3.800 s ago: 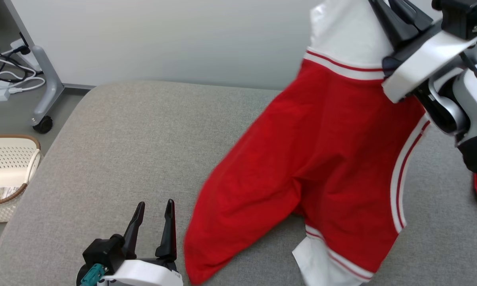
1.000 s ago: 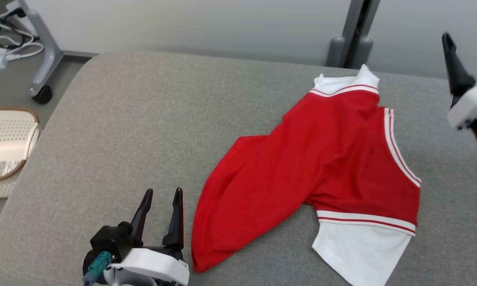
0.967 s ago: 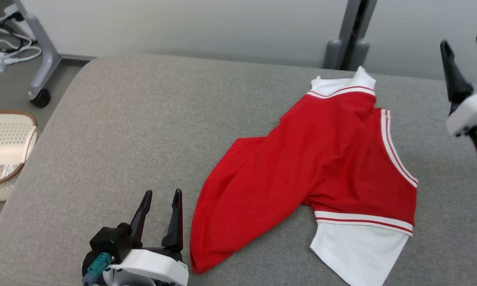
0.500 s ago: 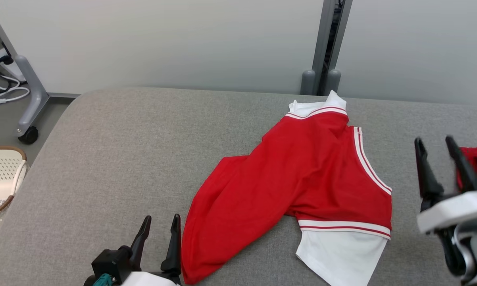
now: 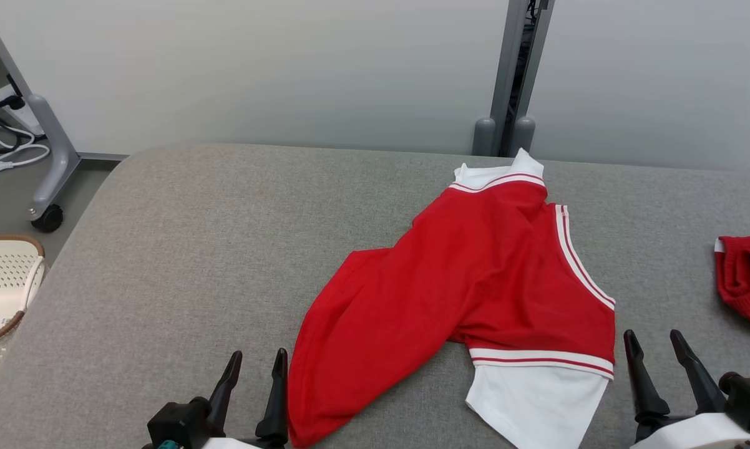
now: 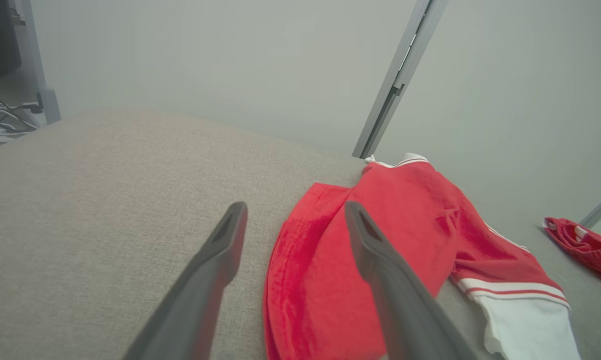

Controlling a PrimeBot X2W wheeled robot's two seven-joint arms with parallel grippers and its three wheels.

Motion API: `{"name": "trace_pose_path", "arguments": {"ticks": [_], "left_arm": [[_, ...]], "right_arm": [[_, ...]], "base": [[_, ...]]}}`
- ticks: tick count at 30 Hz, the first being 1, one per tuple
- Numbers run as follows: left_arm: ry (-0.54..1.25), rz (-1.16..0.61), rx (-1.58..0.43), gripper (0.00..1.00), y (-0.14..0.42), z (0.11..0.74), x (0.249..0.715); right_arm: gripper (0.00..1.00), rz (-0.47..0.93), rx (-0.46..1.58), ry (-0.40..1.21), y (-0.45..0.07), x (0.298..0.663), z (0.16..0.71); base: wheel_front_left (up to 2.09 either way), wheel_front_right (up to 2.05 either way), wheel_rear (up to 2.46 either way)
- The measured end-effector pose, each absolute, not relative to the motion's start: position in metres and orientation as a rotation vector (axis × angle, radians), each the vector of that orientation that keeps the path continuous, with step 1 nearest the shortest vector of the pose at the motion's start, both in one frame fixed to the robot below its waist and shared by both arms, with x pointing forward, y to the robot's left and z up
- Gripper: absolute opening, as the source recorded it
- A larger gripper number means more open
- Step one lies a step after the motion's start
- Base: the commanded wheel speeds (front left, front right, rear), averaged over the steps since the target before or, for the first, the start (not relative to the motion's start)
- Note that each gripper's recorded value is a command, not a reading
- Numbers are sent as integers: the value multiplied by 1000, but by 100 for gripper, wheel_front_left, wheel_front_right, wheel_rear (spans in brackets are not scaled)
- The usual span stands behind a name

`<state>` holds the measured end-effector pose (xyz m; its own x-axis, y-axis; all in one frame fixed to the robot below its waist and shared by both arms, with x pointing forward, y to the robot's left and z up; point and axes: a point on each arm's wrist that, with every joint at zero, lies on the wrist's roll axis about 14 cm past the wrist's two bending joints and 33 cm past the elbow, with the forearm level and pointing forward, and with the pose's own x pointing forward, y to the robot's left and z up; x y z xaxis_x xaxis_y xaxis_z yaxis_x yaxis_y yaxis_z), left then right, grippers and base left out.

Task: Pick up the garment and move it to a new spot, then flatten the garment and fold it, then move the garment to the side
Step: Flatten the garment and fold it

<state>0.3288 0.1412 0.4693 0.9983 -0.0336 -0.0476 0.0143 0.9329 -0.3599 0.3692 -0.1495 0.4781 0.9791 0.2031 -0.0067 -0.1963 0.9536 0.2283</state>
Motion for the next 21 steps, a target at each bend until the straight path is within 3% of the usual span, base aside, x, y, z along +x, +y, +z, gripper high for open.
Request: {"name": "trace_pose_path", "arguments": {"ticks": [15,21], "left_arm": [[64,-19,-366,100,143,466,327],[154,-44,-390,100,133,439,315]], "right_arm": [[100,203,224,26,-146,371,479],[100,203,226,49,-145,369,472]], "base": [[0,0,0],[0,0,0]]}}
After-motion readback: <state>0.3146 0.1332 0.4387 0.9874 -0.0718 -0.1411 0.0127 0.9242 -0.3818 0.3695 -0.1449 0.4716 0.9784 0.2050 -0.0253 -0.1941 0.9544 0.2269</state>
